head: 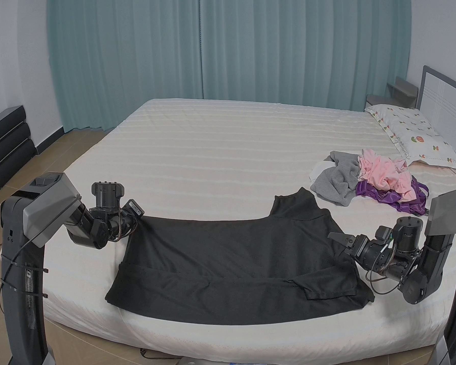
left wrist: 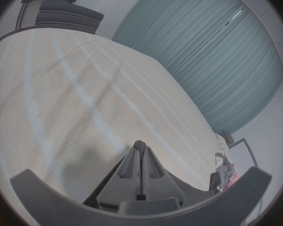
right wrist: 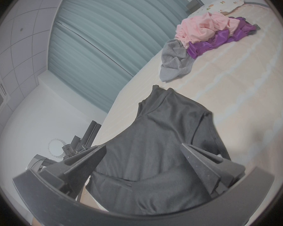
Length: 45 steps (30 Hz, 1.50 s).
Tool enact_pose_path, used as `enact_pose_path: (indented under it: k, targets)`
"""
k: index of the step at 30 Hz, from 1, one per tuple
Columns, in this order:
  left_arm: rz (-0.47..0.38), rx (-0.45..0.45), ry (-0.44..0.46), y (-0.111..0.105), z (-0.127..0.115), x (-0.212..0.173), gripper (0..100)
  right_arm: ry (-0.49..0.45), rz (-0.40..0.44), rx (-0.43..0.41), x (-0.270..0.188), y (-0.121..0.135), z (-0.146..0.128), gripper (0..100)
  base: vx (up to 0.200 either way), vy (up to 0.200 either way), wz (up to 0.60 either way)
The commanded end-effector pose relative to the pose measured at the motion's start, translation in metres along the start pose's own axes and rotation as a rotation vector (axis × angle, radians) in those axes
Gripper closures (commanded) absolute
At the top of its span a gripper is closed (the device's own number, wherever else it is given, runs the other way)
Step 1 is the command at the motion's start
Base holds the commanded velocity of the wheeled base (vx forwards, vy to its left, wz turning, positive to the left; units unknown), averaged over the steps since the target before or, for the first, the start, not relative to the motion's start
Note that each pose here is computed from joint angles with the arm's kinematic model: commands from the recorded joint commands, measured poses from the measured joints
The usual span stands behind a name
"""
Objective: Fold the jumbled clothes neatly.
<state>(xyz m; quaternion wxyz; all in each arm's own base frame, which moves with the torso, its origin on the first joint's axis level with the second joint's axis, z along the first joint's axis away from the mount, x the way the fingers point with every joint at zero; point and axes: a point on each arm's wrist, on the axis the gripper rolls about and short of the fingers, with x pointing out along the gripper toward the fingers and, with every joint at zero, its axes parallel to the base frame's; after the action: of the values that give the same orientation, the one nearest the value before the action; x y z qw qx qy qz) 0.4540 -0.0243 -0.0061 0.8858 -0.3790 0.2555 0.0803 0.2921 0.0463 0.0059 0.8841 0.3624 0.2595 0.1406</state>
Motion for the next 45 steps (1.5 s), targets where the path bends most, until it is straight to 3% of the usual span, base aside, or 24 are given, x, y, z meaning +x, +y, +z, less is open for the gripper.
enact_pose_path:
  k: [1,16,27,45]
  targets:
    - [-0.02,-0.012,-0.009,-0.005,0.0,-0.002,100,-0.012,0.005,-0.008,0.024,0.004,0.013,0,0.0,0.0,0.0]
    - [-0.017,-0.014,-0.007,-0.003,-0.001,-0.004,100,-0.024,-0.064,-0.013,0.104,0.026,0.065,0,0.0,0.0,0.0]
    - [-0.029,-0.017,-0.027,-0.002,0.002,-0.007,100,-0.015,-0.167,-0.14,0.15,0.008,0.079,0,0.0,0.0,0.0]
    - [-0.02,-0.018,-0.019,0.001,-0.001,-0.006,100,-0.014,-0.228,-0.128,0.181,-0.006,0.094,0,0.0,0.0,0.0]
